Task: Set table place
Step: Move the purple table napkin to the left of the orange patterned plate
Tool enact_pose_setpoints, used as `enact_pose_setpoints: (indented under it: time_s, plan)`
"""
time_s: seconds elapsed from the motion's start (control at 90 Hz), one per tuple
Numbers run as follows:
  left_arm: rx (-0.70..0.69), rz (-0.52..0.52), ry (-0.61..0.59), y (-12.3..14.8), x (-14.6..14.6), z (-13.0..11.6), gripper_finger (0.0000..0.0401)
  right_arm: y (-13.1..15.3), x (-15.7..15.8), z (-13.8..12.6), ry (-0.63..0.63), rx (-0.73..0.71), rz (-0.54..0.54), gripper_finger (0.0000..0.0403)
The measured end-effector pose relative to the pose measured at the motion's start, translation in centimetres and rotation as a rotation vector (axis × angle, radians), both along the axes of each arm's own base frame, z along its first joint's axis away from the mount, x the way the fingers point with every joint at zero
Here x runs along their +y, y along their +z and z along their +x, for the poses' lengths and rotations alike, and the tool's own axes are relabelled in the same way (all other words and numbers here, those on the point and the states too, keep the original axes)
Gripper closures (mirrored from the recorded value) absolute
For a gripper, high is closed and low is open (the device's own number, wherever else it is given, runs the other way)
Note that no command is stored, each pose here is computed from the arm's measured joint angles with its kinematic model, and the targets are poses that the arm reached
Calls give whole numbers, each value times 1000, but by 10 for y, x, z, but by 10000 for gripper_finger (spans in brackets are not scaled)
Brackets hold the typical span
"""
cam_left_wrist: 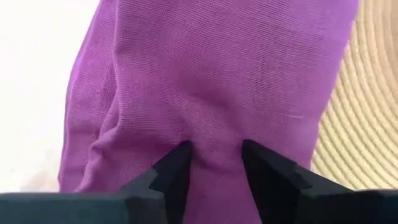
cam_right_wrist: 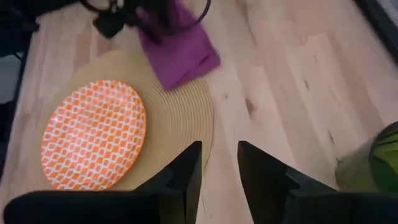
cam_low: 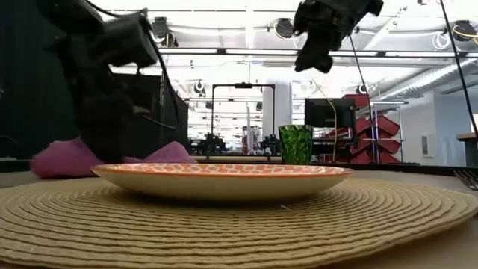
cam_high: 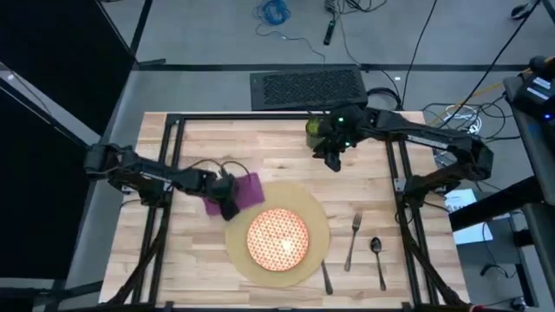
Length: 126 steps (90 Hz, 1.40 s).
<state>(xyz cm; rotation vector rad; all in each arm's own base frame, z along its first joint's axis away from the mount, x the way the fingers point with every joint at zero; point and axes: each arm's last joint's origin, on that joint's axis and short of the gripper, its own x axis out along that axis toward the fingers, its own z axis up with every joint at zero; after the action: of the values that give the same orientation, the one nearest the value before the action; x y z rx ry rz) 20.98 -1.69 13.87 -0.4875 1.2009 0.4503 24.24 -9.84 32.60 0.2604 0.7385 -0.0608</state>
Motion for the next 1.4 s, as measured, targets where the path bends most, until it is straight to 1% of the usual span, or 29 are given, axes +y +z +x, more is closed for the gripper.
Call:
enact_pose_setpoints:
  time_s: [0.033,0.089,0.156,0.2,0.367,0.411,0.456,0.556,0.633,0.7,0.744,0.811,0.889,1.056,1.111,1.167,1.233,1.4]
  plan:
    - [15,18,24,2,-4,-5,267,5,2,-6,-4,-16,-8,312]
    - [55,79,86,5,-8,-15,267,15,6,-15,-17,-46,-21,312]
    - [109,111,154,7,-11,-29,267,24,10,-27,-45,-72,-45,312]
    - [120,116,184,5,-14,-36,267,30,13,-34,-65,-83,-57,312]
    - [47,57,207,8,-35,-44,267,44,24,-58,-93,-125,-57,312]
    - [25,73,212,8,-40,-46,267,46,26,-64,-112,-130,-65,312]
    - [-17,125,220,11,-45,-48,267,49,27,-68,-135,-138,-78,312]
    - [-182,258,208,34,-53,-46,271,54,30,-77,-159,-161,-100,312]
    - [-261,356,140,54,-56,-43,277,58,32,-81,-166,-189,-101,312]
    - [-320,373,73,76,-60,-38,281,59,33,-83,-176,-198,-90,312]
    - [-322,358,14,89,-61,-37,283,60,33,-84,-185,-203,-79,312]
    - [-254,313,-56,101,-60,-40,285,60,33,-84,-197,-206,-63,312]
    - [-107,276,-105,104,-56,-49,287,60,33,-82,-209,-214,-50,312]
    - [164,271,-170,106,-45,-67,287,53,30,-71,-224,-242,-19,312]
    - [196,248,-178,105,-43,-68,287,50,30,-67,-216,-248,-17,312]
    - [207,202,-211,104,-44,-66,287,46,31,-63,-213,-249,-5,312]
    - [232,173,-237,102,-45,-65,287,41,31,-60,-209,-244,3,312]
    - [343,179,-270,92,-47,-61,287,38,35,-58,-186,-243,8,312]
